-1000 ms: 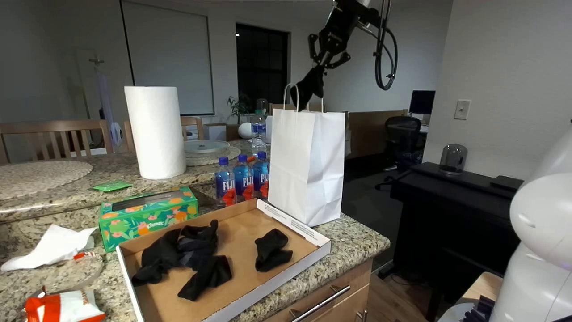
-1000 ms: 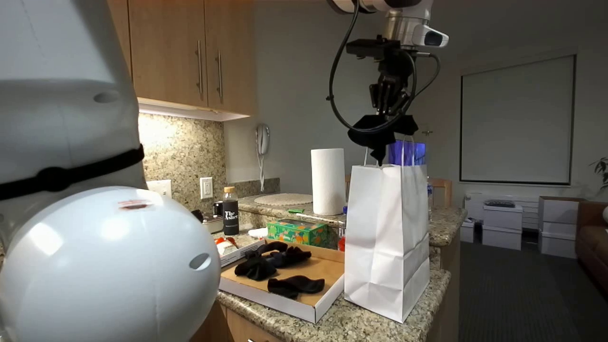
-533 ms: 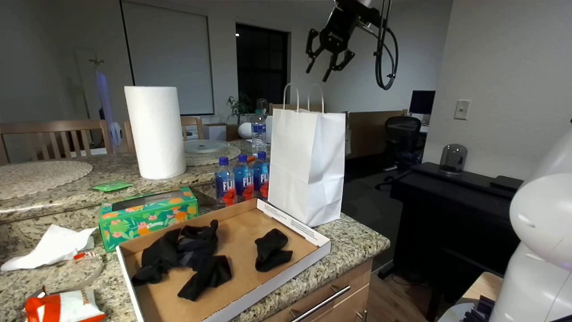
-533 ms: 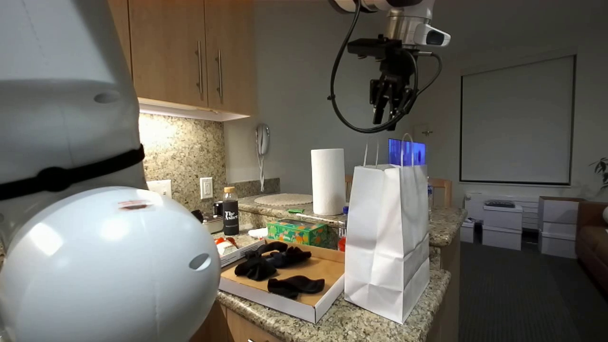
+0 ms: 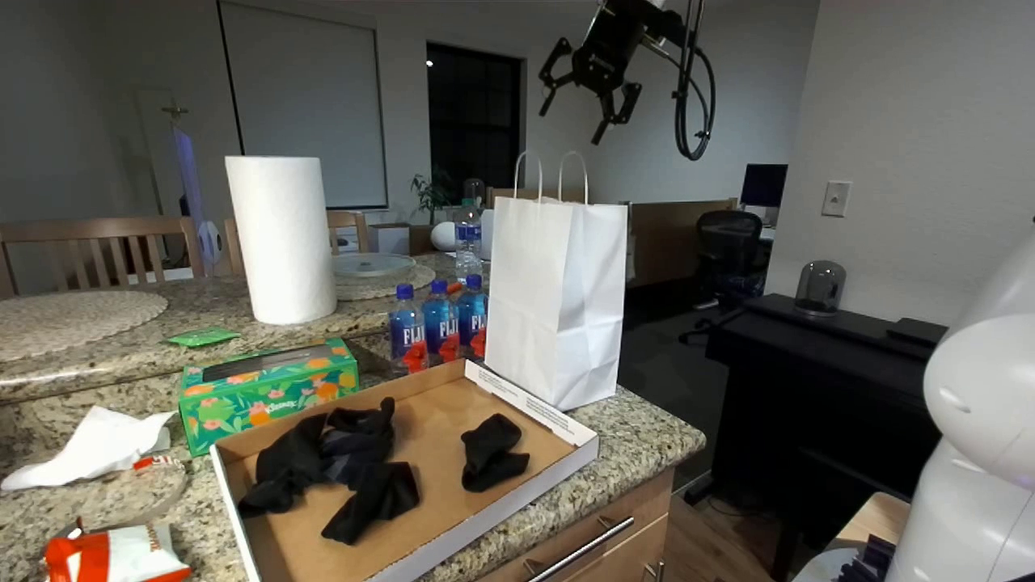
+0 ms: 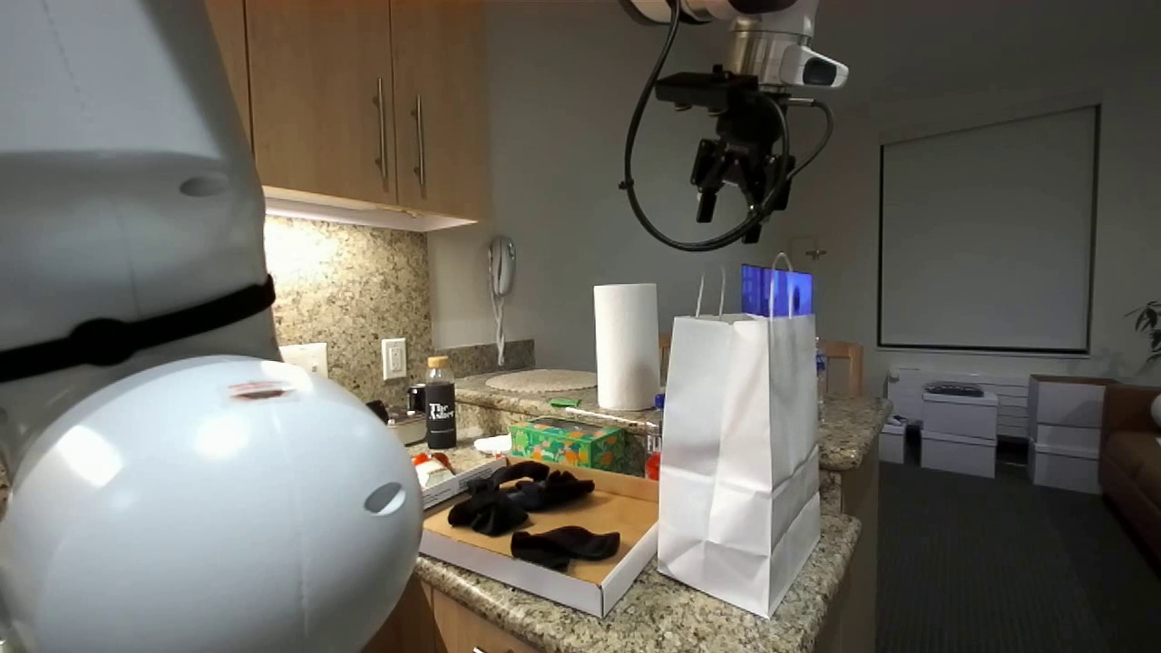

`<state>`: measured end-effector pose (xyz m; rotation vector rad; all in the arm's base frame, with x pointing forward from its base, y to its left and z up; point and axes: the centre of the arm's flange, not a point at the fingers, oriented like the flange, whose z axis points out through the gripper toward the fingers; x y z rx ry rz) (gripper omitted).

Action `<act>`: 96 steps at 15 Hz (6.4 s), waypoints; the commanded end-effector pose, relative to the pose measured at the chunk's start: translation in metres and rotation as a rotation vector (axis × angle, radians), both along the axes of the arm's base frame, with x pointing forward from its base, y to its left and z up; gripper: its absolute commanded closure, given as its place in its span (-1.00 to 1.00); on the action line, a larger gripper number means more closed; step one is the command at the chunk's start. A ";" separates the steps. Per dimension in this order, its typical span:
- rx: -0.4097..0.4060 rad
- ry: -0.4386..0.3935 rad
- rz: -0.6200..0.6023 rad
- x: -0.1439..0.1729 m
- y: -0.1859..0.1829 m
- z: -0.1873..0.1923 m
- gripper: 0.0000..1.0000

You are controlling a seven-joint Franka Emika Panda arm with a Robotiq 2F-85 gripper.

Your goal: Place the black socks inside the white bag

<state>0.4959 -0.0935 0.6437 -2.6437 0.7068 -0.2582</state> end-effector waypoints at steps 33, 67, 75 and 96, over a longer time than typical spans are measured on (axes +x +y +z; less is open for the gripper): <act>-0.291 0.036 0.818 -0.027 0.370 -0.289 -1.00; -0.436 0.143 0.957 -0.050 0.407 -0.374 0.85; -0.451 0.163 1.021 -0.050 0.401 -0.304 0.85; -0.484 0.091 0.829 -0.016 0.304 -0.064 0.85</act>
